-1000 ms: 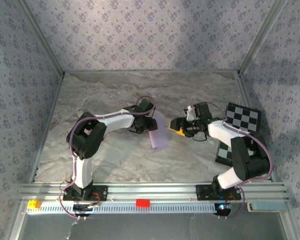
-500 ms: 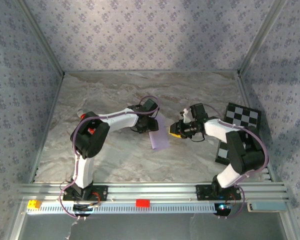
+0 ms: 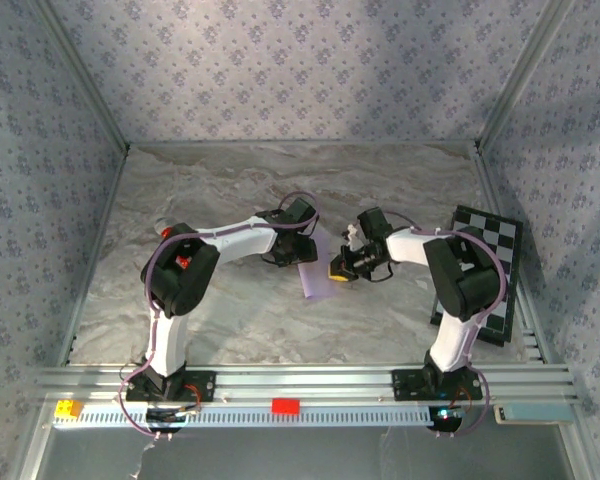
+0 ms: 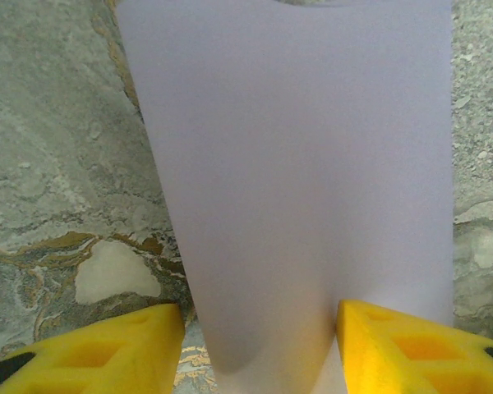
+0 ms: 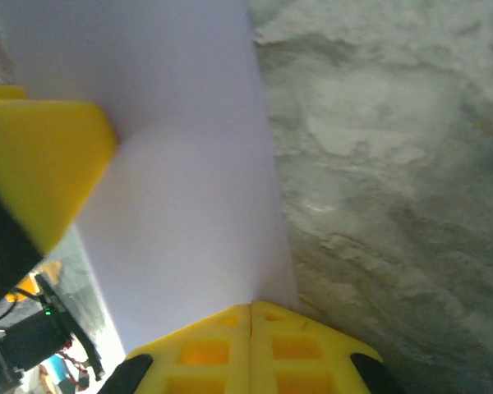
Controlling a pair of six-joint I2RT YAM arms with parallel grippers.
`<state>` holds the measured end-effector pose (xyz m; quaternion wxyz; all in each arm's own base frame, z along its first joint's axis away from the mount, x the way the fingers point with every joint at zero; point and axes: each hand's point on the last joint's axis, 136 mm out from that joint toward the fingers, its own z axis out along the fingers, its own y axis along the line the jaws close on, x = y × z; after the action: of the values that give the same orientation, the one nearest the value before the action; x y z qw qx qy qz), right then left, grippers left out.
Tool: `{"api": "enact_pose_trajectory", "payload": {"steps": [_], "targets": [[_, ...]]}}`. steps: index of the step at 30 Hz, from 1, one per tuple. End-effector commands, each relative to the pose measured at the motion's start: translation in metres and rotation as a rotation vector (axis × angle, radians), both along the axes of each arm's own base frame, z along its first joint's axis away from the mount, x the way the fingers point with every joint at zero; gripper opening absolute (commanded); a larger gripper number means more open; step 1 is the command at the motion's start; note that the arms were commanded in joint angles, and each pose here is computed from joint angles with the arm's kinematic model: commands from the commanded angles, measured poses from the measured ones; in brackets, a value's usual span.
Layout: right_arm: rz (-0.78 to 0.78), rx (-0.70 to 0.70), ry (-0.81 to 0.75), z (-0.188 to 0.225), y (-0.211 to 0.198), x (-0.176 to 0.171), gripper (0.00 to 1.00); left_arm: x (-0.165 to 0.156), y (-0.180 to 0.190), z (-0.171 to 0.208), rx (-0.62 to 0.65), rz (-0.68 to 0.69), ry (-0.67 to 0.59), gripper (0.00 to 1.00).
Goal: Fold a paper plane with a square sheet of paper (pick it up from the middle)
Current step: First fold in half a square sheet of paper at the center of the table.
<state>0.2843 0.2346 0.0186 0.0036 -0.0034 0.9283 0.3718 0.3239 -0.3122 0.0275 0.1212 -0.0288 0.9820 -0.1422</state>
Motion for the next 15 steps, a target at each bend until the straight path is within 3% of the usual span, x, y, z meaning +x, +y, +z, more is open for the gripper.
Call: {"api": "enact_pose_trajectory", "payload": {"steps": [1, 9, 15], "targets": [[-0.058, -0.091, 0.081, -0.016, -0.011, -0.008, 0.04, -0.010, 0.009, -0.010, 0.054, 0.004, 0.045, 0.55], [-0.228, -0.107, 0.168, -0.027, -0.008, -0.032, 0.03, -0.002, 0.009, 0.055, -0.128, 0.058, -0.082, 0.70], [-0.248, -0.136, 0.154, -0.025, -0.002, -0.038, 0.03, -0.006, 0.010, 0.057, -0.278, 0.060, -0.078, 0.67]]}}
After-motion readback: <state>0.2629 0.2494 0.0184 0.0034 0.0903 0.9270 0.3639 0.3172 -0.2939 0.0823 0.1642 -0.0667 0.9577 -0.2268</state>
